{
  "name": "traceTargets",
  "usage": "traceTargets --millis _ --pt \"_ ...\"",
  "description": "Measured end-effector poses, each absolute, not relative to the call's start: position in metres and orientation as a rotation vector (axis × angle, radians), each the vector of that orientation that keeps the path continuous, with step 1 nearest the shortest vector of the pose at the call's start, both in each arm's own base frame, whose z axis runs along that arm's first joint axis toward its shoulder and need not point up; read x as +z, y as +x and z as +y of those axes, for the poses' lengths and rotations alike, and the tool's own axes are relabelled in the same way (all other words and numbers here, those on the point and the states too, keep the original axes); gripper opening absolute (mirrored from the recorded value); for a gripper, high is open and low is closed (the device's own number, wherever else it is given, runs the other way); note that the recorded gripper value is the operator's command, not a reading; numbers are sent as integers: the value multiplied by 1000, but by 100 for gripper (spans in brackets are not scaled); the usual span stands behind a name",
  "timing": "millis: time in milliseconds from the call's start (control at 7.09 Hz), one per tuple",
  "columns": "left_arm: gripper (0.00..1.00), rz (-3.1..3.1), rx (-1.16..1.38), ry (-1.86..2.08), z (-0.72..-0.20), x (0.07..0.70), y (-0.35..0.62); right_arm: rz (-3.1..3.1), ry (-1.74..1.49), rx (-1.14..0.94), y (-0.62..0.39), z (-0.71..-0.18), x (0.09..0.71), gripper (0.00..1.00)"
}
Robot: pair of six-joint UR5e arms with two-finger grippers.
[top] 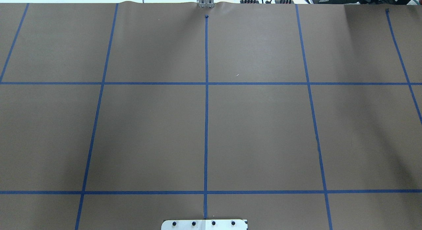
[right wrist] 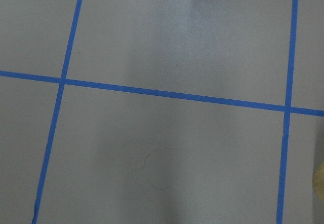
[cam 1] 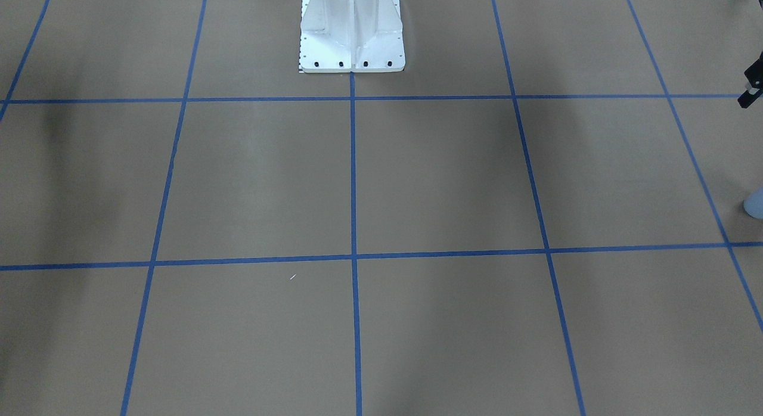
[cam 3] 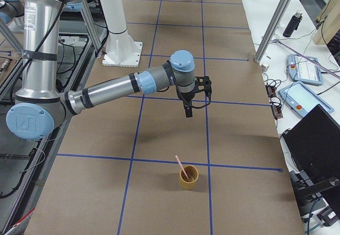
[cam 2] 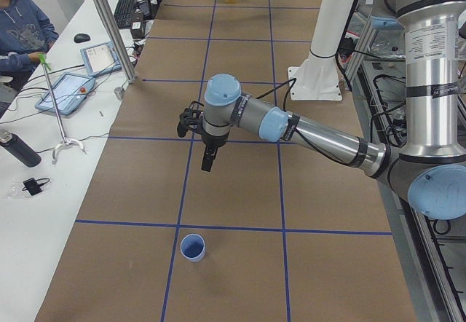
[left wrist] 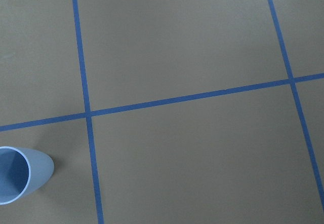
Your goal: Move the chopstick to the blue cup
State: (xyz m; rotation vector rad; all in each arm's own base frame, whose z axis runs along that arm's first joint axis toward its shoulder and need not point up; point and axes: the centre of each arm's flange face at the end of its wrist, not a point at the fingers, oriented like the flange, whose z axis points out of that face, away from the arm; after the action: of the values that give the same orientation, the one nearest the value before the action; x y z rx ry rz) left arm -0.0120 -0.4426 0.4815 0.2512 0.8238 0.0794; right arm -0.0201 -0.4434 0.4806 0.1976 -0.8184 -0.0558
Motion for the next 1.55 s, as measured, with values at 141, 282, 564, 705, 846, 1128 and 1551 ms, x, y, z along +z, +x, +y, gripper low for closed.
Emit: traceTargets --millis 141,282,564,705,846,1128,1551 --pt "98 818 78 253 -443 481 -12 -811 195 -56 -19 -441 484 100" --pt "98 810 78 256 -443 481 -13 -804 188 -58 -17 -438 489 100" --pt "98 806 76 254 -443 483 -13 -780 183 -65 -12 -432 501 100" --pt "98 806 76 251 -441 485 -13 -774 183 -61 -8 -429 504 100" --pt "98 806 79 247 -441 488 -13 -771 184 -49 -2 -427 506 100" --pt "98 810 79 240 -442 496 -12 -781 189 -33 7 -424 507 100" --pt "98 813 76 235 -443 501 -11 -787 193 -31 9 -424 506 100"
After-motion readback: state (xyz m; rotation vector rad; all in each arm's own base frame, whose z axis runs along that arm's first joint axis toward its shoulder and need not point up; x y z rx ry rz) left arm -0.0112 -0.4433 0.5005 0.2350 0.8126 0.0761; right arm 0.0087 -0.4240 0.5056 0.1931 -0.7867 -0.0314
